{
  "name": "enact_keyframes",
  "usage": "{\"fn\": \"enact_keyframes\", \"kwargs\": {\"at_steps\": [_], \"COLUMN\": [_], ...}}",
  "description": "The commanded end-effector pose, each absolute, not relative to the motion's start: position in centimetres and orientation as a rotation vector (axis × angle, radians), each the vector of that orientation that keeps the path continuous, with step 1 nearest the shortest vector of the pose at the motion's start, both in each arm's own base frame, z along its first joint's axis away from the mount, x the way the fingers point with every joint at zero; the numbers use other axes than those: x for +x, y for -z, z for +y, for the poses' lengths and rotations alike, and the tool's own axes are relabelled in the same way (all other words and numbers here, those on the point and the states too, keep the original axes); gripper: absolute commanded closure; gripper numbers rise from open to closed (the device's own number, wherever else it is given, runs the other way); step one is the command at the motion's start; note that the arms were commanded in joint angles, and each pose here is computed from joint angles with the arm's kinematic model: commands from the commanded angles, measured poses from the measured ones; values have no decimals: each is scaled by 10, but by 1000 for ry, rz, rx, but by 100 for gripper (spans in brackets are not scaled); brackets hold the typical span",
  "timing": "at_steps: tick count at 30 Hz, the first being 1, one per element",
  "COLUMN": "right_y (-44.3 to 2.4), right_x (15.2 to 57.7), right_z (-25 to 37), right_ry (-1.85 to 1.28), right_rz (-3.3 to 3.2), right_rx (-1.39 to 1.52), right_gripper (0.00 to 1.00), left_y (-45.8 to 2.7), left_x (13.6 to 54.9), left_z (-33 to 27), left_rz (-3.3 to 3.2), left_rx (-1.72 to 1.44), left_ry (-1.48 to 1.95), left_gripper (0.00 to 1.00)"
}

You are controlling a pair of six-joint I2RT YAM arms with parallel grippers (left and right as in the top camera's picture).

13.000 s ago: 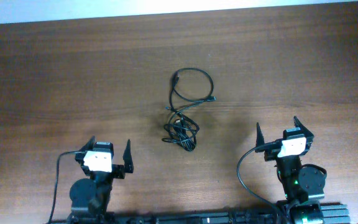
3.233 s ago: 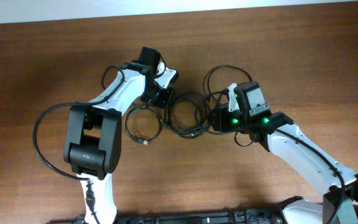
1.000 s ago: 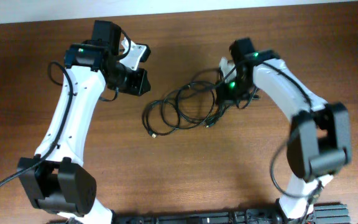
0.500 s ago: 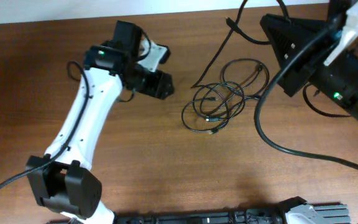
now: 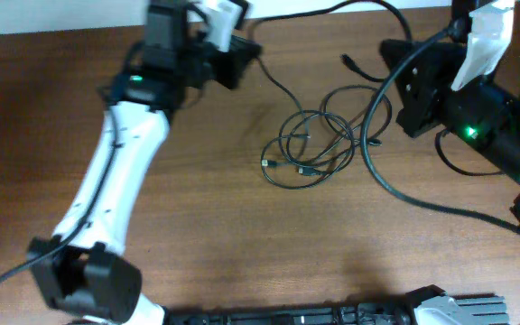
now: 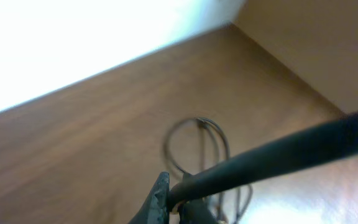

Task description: Untangle cables

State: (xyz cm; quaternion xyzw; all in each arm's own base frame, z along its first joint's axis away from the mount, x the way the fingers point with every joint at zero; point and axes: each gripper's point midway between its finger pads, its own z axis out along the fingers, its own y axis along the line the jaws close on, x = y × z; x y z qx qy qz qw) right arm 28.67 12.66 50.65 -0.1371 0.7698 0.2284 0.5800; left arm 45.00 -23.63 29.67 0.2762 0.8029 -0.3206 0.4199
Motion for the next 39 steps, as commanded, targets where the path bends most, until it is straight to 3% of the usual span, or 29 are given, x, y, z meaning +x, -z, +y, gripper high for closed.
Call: {"fn": "enact_keyframes", "kwargs": {"at_steps": [1, 2, 3, 4, 7, 10, 11, 12, 15, 18, 21, 22, 25, 26, 27, 28, 30, 31, 32, 35, 37, 39], "right_y": [-496, -487, -468, -447, -389, -362, -364, -372, -398, -412, -418, -418, -418, -417, -417, -415, -401, -393, -375, -360, -358, -355], "right_x": [305, 310, 315, 322, 341, 348, 341, 331, 292, 274, 273, 270, 255, 253, 254, 257, 277, 288, 319, 360, 372, 367], "right_z": [91, 93, 95, 97, 102, 123, 147, 169, 211, 224, 227, 231, 247, 249, 249, 247, 237, 230, 201, 122, 46, -30], "right_ry": [-324, -323, -315, -304, -273, -376, -553, -711, -984, -1082, -1092, -1100, -1135, -1137, -1133, -1106, -946, -857, -611, -150, 92, 218], "right_rz": [1850, 1885, 1956, 2038, 2253, 2353, 2348, 2307, 2029, 1846, 1786, 1779, 1758, 1755, 1756, 1771, 1864, 1934, 2110, 2299, 2330, 2325], "right_rx": [-150, -155, -159, -163, -172, -228, -305, -425, -902, -1085, -1119, -1132, -1193, -1203, -1200, -1193, -1142, -1088, -886, -404, -37, 341], "right_gripper": [96, 96, 85, 67, 59, 51, 35, 27, 24, 22, 27, 42, 43, 62, 96, 96, 96, 96, 96, 96, 96, 96], "left_y": [-403, -434, -457, -474, -485, -488, -486, -478, -476, -489, -491, -492, -494, -492, -490, -489, -485, -481, -458, -363, -306, -282], "left_x": [445, 427, 404, 378, 347, 332, 323, 324, 305, 278, 264, 259, 254, 254, 256, 257, 259, 264, 286, 353, 381, 386], "left_z": [-148, -144, -148, -158, -172, -180, -184, -184, -191, -196, -208, -215, -227, -230, -230, -231, -231, -231, -232, -203, -163, -141], "left_rz": [1823, 1738, 1675, 1617, 1551, 1499, 1479, 1507, 1472, 1323, 1277, 1256, 1210, 1213, 1224, 1233, 1258, 1292, 1441, 1945, 2231, 2350], "left_rx": [451, 476, 522, 601, 725, 822, 880, 880, 969, 1123, 1186, 1211, 1249, 1251, 1247, 1243, 1231, 1209, 1112, 853, 694, 639], "left_ry": [685, 706, 732, 799, 914, 969, 1003, 1010, 1142, 1234, 1284, 1296, 1292, 1302, 1310, 1317, 1330, 1337, 1304, 885, 562, 414], "left_gripper": [100, 100, 100, 100, 100, 99, 100, 99, 98, 99, 99, 99, 99, 99, 98, 94, 62, 53, 34, 20, 1, 1]}}
